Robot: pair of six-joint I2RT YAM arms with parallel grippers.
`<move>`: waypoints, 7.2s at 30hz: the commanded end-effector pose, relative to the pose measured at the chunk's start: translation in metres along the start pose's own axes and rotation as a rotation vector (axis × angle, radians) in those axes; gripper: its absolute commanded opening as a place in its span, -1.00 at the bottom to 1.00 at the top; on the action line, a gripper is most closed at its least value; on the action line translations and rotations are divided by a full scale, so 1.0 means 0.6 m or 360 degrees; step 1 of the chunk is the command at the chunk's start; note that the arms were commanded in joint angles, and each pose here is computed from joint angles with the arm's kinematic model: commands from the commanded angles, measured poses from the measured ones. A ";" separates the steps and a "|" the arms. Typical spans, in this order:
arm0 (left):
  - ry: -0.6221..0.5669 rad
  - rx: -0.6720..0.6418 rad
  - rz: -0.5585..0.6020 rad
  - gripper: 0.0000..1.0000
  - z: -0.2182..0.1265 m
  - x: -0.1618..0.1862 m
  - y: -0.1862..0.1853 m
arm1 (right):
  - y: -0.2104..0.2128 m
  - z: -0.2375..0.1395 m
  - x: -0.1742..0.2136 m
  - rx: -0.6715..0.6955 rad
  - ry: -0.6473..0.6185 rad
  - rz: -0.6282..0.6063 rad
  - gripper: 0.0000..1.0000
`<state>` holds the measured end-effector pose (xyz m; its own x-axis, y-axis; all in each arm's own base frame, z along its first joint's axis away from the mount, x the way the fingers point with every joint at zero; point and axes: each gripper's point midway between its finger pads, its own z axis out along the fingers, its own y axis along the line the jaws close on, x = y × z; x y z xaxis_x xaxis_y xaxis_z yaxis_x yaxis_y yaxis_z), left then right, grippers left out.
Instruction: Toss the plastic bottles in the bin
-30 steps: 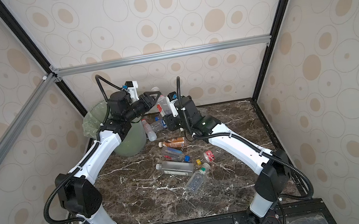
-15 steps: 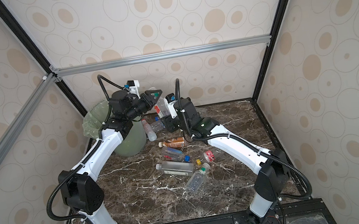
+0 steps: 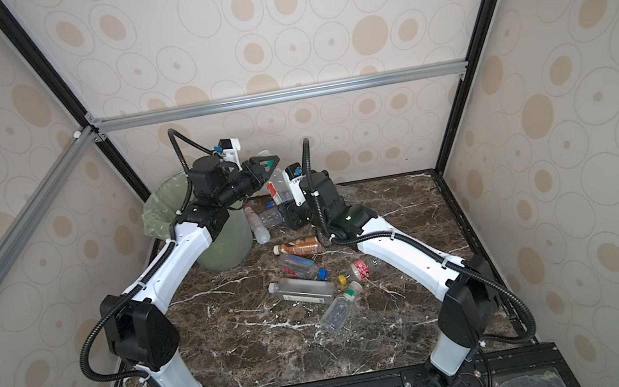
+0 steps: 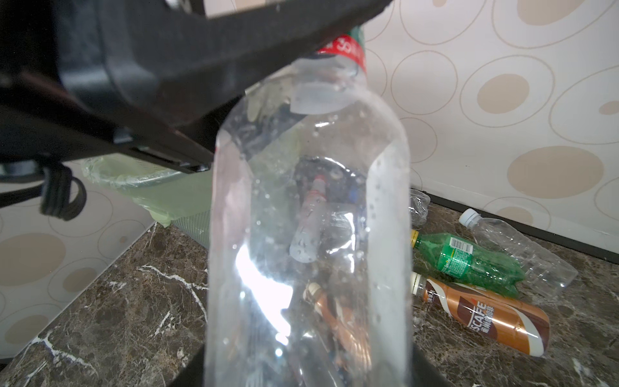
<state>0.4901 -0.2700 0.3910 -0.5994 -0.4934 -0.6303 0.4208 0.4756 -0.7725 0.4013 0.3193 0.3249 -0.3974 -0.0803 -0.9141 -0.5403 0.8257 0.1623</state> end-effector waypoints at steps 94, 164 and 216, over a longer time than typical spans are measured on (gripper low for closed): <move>-0.0518 -0.0448 0.0704 0.98 -0.186 -0.170 -0.081 | 0.015 0.010 -0.003 -0.0021 -0.0119 0.0016 0.99; -0.0227 -0.0288 0.0355 0.98 -0.184 -0.035 0.003 | 0.012 0.458 0.293 -0.0137 0.0457 0.0401 0.34; -0.0192 -0.0148 0.0169 0.98 -0.116 -0.058 -0.015 | -0.056 0.130 0.115 0.0024 0.0103 0.0370 -0.22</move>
<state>0.4583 -0.2009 0.3881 -0.5110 -0.4966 -0.7016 0.3516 0.6240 -0.6978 0.4513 0.3443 0.1949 -0.6228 0.0560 -0.7804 -0.4075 0.8283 0.3846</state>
